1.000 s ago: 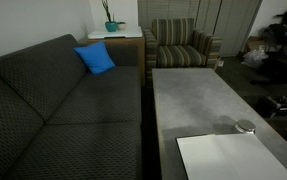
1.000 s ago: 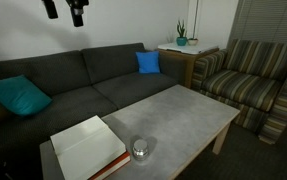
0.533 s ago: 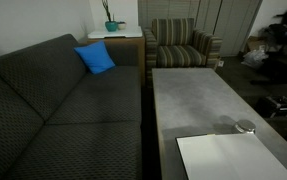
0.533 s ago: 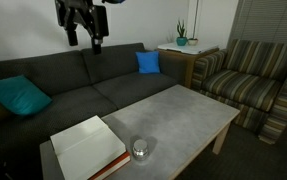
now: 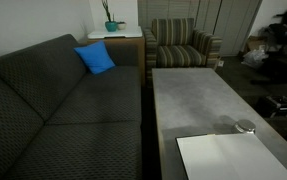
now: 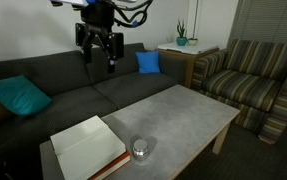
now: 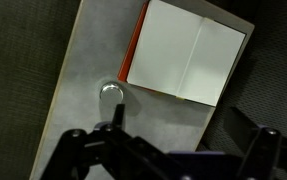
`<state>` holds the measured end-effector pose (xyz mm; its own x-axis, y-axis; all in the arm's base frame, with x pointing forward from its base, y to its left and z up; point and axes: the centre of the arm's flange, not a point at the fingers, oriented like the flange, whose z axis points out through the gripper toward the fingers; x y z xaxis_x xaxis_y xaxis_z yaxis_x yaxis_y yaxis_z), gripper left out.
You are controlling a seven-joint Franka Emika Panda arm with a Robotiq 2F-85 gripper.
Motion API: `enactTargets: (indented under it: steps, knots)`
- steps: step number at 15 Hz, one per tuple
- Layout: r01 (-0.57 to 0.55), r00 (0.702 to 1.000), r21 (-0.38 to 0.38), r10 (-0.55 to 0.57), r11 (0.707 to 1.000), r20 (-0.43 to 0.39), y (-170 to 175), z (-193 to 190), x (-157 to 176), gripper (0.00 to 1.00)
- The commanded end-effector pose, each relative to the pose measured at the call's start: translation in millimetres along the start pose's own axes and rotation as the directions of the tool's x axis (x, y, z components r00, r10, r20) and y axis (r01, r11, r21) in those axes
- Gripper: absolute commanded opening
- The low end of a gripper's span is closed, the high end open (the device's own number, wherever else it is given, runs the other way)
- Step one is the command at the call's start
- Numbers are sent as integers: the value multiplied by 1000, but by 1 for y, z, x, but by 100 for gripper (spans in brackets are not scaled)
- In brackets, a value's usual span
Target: Take the silver lid from the silver jar and place it on the table
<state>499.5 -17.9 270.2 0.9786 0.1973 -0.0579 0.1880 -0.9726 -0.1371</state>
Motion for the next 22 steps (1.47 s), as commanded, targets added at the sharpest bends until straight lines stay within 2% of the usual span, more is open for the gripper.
enactTargets:
  steps: [1,4,11,13,15,16,20,22]
  knots:
    - [1,1000,0,-1,1000,-1,0,0,0,100]
    - [24,1000,4,-24,1000,-2,11,11,10,100]
    - [-113,994,-29,112,993,-12,77,73,30,100]
    - [-115,993,-18,115,993,-2,95,93,38,100]
    - [-91,996,40,91,995,24,109,111,47,100]
    - [-114,993,-6,114,994,19,91,95,27,100]
    - [-106,994,21,105,994,22,104,114,39,100]
    - [-162,986,-57,164,985,42,98,113,48,100]
